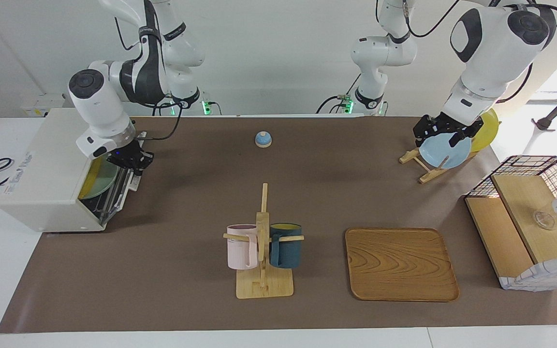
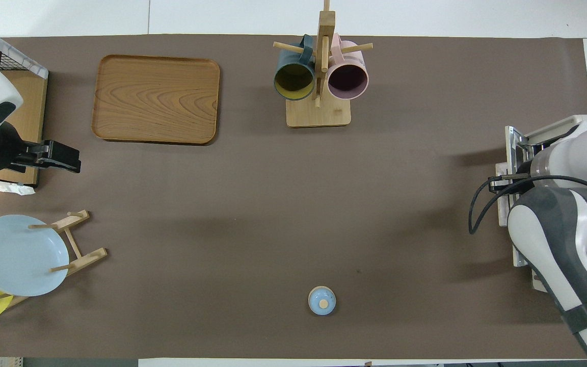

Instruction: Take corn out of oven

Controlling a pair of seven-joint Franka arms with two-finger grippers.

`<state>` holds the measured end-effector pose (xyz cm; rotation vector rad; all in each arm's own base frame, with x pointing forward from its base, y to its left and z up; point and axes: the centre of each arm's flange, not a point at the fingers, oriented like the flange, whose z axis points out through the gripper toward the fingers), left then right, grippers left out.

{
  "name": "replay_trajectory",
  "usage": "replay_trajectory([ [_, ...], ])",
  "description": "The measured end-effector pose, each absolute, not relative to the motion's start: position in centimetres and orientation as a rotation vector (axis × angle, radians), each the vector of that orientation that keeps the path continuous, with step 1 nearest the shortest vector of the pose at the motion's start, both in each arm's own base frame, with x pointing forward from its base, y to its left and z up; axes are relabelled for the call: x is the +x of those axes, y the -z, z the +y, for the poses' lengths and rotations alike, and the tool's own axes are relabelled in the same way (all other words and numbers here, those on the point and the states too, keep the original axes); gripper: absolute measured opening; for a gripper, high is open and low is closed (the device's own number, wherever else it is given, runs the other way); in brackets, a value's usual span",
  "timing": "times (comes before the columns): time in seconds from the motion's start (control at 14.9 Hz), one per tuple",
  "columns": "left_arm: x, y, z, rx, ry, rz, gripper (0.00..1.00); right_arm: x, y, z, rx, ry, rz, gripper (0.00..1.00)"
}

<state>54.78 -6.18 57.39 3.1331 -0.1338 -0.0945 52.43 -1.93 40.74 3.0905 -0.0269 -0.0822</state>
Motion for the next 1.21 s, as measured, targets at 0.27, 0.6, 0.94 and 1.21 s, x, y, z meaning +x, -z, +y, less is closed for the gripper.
replay_trajectory([
  [0.27,54.8,-57.4,-6.2,3.133,0.095,-0.134,1.0,52.6,-38.1,-0.8,3.118,0.09,-0.017,0.01],
  [0.6,54.8,-57.4,-6.2,3.133,0.094,-0.134,1.0,52.1,-35.4,0.3,3.125,0.039,0.013,0.01],
  [0.94,54.8,-57.4,-6.2,3.133,0.091,-0.134,1.0,51.8,-33.9,0.6,3.129,0.006,0.022,0.01],
  [1.21,54.8,-57.4,-6.2,3.133,0.091,-0.134,1.0,51.8,-32.0,0.8,3.136,0.001,0.005,0.01],
])
